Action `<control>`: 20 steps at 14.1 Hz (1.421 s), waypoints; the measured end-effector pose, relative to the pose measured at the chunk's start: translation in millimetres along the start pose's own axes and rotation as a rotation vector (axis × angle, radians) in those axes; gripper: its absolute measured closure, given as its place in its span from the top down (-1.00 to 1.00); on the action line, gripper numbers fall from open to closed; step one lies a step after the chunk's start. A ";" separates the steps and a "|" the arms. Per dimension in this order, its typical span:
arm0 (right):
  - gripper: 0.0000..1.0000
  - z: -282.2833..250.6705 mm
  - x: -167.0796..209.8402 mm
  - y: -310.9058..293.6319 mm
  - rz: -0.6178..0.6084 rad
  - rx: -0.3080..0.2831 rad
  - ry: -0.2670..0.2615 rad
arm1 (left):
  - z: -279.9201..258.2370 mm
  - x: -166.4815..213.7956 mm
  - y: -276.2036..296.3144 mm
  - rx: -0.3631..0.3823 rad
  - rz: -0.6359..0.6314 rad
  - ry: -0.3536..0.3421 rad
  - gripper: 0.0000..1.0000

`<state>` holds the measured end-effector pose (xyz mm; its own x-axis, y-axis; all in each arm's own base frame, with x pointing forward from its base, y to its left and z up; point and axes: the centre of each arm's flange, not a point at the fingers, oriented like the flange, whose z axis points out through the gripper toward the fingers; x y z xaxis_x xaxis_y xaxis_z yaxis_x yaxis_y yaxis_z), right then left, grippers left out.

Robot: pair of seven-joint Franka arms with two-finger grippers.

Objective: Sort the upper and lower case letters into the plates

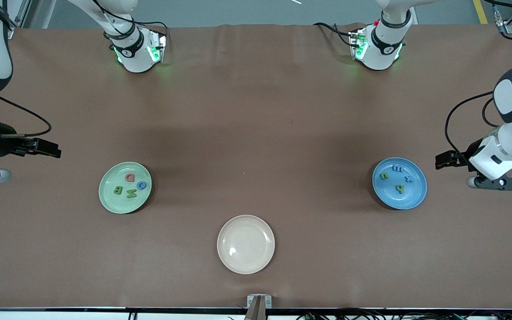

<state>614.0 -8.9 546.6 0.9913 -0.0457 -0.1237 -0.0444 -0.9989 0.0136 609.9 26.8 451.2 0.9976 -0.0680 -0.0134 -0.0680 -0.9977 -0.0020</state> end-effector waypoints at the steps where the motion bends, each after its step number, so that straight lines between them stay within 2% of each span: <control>1: 1.00 -3.6 -3.8 -6.1 -0.007 -0.008 0.005 | -13.2 -3.5 -0.3 -0.006 -0.010 0.019 0.99; 4: 1.00 -10.2 -14.1 -9.0 0.002 -0.035 0.012 | -47.9 -16.4 -4.8 -0.022 -0.038 0.058 0.99; 15: 1.00 -40.0 -52.9 7.6 -0.020 -0.041 0.047 | -107.4 -45.6 -5.9 -0.028 -0.045 0.111 1.00; 20: 1.00 -55.0 -67.3 8.5 -0.019 -0.039 0.065 | -143.2 -50.7 -2.5 -0.023 -0.038 0.175 1.00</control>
<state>553.8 -13.9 609.7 0.9979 -0.0248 -0.0594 -0.0218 -0.9985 0.0509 561.4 32.3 595.1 0.9867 -0.0278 0.1600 -0.0320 -0.9992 0.0238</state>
